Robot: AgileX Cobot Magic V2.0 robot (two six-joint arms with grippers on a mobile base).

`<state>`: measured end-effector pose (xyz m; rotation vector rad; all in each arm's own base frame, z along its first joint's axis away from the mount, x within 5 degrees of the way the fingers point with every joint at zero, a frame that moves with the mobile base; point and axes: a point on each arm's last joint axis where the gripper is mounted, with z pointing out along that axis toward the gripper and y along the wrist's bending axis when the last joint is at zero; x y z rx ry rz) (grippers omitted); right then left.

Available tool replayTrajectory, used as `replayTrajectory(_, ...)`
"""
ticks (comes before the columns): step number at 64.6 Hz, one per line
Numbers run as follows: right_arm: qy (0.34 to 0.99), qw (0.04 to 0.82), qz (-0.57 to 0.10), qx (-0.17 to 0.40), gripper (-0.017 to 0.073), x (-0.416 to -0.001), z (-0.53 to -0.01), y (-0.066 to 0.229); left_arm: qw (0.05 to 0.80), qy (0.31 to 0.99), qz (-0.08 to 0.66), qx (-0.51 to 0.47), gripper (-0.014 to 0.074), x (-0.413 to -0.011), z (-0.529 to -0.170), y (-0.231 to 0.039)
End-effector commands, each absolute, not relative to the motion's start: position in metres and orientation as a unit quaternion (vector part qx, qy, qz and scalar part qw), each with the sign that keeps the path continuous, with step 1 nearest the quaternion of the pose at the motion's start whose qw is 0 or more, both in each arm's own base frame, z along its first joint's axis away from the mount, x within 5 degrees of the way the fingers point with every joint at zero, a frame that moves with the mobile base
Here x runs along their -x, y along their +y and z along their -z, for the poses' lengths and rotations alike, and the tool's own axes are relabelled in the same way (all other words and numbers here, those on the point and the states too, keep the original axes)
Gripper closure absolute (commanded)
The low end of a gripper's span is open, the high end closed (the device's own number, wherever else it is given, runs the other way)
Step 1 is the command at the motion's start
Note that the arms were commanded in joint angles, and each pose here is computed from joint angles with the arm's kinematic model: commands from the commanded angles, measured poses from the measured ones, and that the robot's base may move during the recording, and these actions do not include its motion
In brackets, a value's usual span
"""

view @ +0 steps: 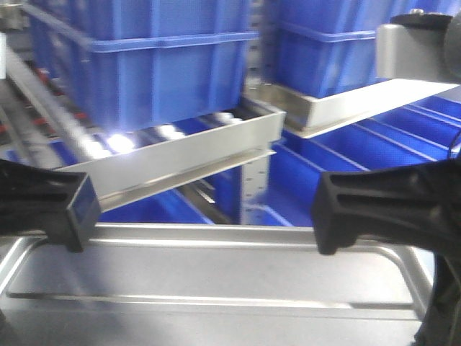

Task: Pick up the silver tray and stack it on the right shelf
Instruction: 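Hold the tray in both grippers while the base drives to another shelf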

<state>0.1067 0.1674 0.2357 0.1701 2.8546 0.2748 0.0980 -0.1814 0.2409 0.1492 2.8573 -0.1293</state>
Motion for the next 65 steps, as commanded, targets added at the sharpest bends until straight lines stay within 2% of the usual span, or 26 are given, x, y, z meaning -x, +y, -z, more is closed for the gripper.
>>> replayTrajectory(1, 0.980, 0.156, -0.111, -0.050, 0.0501, -0.1092, -0.2469, 0.1674, 0.155, 0.985, 0.060, -0.051, 0.0686, -0.0981, -0.2522, -0.1817)
replayTrajectory(65, 0.980, 0.156, -0.111, -0.050, 0.0501, -0.1092, -0.2469, 0.1674, 0.154, 0.985, 0.059, -0.051, 0.0686, -0.0980, -0.2522, -0.1815)
